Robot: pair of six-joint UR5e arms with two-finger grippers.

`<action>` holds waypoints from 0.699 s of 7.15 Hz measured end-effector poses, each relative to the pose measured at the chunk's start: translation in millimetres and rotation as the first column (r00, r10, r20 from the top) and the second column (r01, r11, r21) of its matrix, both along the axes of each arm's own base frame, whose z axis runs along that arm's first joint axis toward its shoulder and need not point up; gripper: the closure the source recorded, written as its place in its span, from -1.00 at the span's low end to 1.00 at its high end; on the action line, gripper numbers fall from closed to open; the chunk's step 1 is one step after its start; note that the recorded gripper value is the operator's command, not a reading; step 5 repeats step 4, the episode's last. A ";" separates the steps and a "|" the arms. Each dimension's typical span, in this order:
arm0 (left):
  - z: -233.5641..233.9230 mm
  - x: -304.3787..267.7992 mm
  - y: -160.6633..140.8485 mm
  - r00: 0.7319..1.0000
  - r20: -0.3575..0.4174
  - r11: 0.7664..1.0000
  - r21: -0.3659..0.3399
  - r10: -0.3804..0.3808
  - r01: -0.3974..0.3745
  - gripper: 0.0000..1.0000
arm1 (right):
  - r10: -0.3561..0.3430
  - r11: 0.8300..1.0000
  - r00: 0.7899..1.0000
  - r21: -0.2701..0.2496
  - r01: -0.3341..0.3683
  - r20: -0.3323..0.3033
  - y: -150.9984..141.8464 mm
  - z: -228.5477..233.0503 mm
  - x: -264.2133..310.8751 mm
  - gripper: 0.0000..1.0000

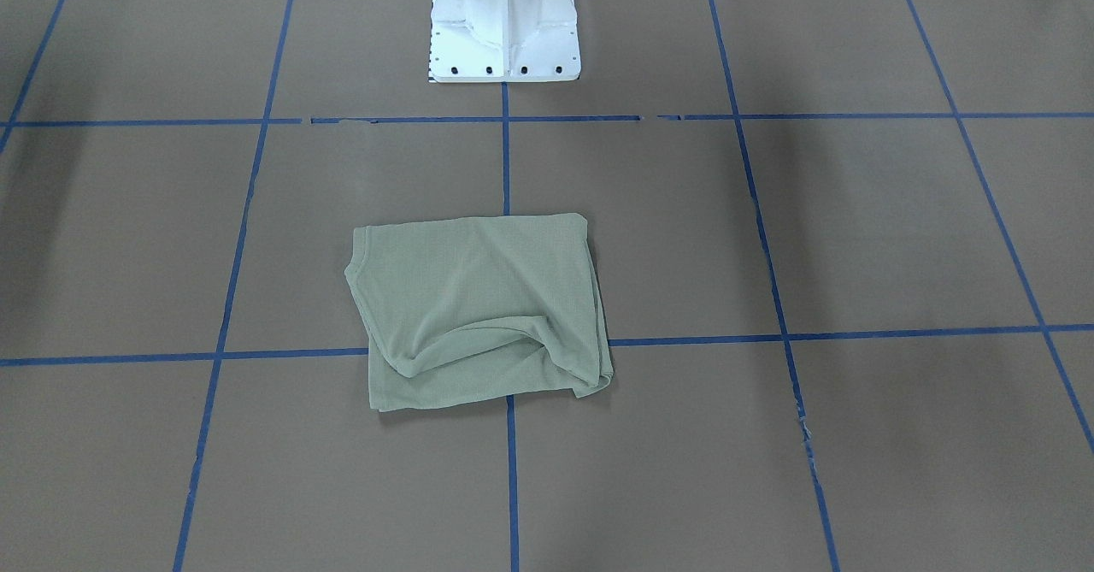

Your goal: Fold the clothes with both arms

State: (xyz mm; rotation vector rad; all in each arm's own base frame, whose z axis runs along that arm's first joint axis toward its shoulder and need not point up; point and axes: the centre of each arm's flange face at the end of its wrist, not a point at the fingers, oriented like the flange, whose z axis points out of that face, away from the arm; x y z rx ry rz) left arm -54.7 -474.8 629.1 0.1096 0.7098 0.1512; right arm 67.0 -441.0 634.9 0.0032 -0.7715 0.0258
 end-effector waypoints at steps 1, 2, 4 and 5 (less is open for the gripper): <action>-0.9 0.0 -0.8 1.000 0.000 1.000 0.002 0.001 -0.001 -1.00 | 0.000 1.000 1.000 0.001 0.000 0.000 -0.2 -0.3 0.0 -1.00; -2.1 0.1 -1.7 1.000 0.000 1.000 0.006 0.002 -0.002 -1.00 | 0.000 1.000 1.000 0.001 0.000 0.000 -0.5 -0.5 0.0 -1.00; -3.9 0.1 -3.0 1.000 0.000 1.000 0.012 0.004 -0.004 -1.00 | 0.000 1.000 1.000 0.001 0.000 0.000 -0.4 -0.5 0.0 -1.00; -3.9 0.1 -3.0 1.000 0.000 1.000 0.012 0.004 -0.004 -1.00 | 0.000 1.000 1.000 0.001 0.000 0.000 -0.4 -0.5 0.0 -1.00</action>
